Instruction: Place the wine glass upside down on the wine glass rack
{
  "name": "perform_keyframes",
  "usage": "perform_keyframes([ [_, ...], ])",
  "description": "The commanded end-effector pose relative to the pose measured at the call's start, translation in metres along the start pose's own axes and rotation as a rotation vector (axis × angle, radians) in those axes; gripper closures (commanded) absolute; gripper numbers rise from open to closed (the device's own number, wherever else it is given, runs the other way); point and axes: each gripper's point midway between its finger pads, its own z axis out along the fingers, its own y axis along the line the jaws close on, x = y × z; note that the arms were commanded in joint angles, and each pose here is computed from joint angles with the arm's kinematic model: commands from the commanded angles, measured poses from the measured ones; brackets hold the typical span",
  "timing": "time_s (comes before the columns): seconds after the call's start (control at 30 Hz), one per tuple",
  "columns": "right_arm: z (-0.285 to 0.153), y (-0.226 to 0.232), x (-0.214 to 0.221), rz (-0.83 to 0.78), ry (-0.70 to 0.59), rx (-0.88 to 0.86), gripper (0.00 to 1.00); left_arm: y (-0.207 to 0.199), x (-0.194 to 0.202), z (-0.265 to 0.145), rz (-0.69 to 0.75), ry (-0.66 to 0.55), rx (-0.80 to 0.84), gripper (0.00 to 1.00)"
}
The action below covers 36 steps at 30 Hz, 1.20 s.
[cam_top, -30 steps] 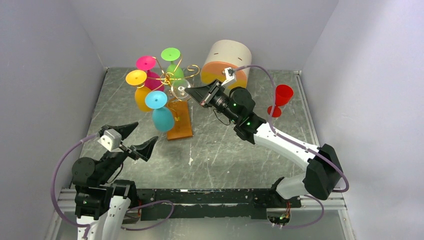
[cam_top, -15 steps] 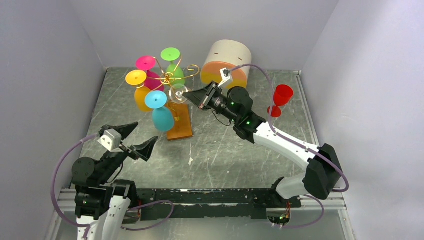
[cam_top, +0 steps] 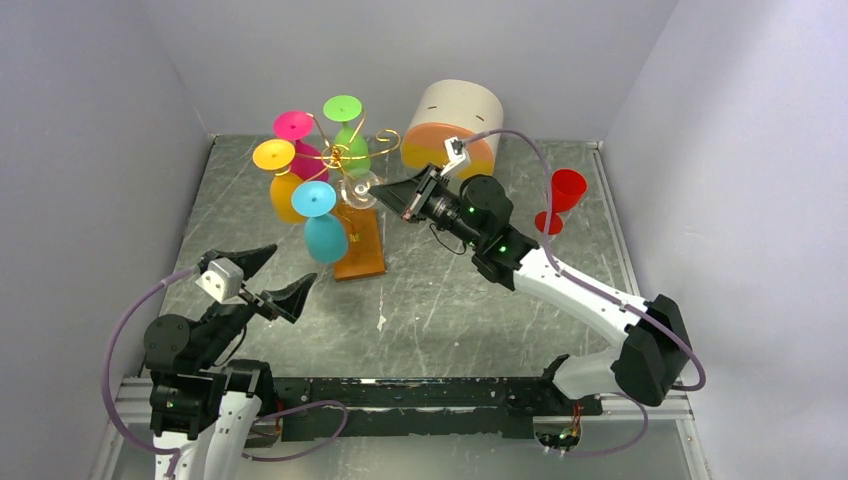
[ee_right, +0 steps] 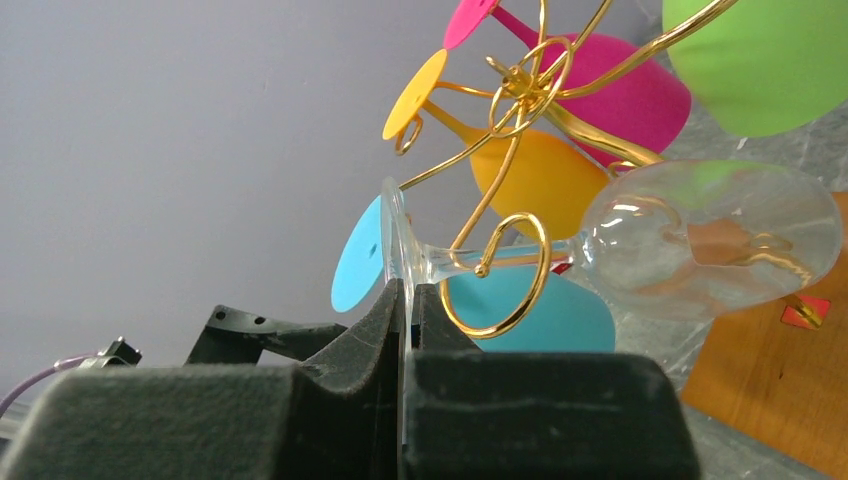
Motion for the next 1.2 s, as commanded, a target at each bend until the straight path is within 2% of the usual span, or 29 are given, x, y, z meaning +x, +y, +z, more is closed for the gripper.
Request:
perform_keyframes([
  [0.0, -0.010, 0.017, -0.019, -0.024, -0.074, -0.040, 1.00, 0.000, 0.004, 0.001, 0.004, 0.016, 0.010, 0.01],
  [0.47, -0.013, 0.014, -0.023, 0.007, -0.091, -0.033, 1.00, -0.001, 0.004, 0.000, 0.005, 0.015, 0.010, 0.01],
  [0.63, -0.017, -0.002, -0.017, 0.024, -0.098, 0.007, 1.00, -0.001, 0.004, 0.000, 0.005, 0.015, 0.009, 0.01],
  [0.8, -0.020, -0.007, -0.017, 0.059, -0.119, 0.007, 0.96, 0.000, 0.004, 0.000, 0.005, 0.015, 0.005, 0.01],
  [0.93, -0.021, -0.009, -0.017, 0.065, -0.120, 0.015, 0.86, 0.000, 0.004, 0.000, 0.005, 0.016, 0.004, 0.01],
  [1.17, -0.023, -0.011, -0.018, 0.074, -0.131, 0.016, 0.81, 0.000, 0.003, 0.000, 0.006, 0.011, 0.003, 0.01],
])
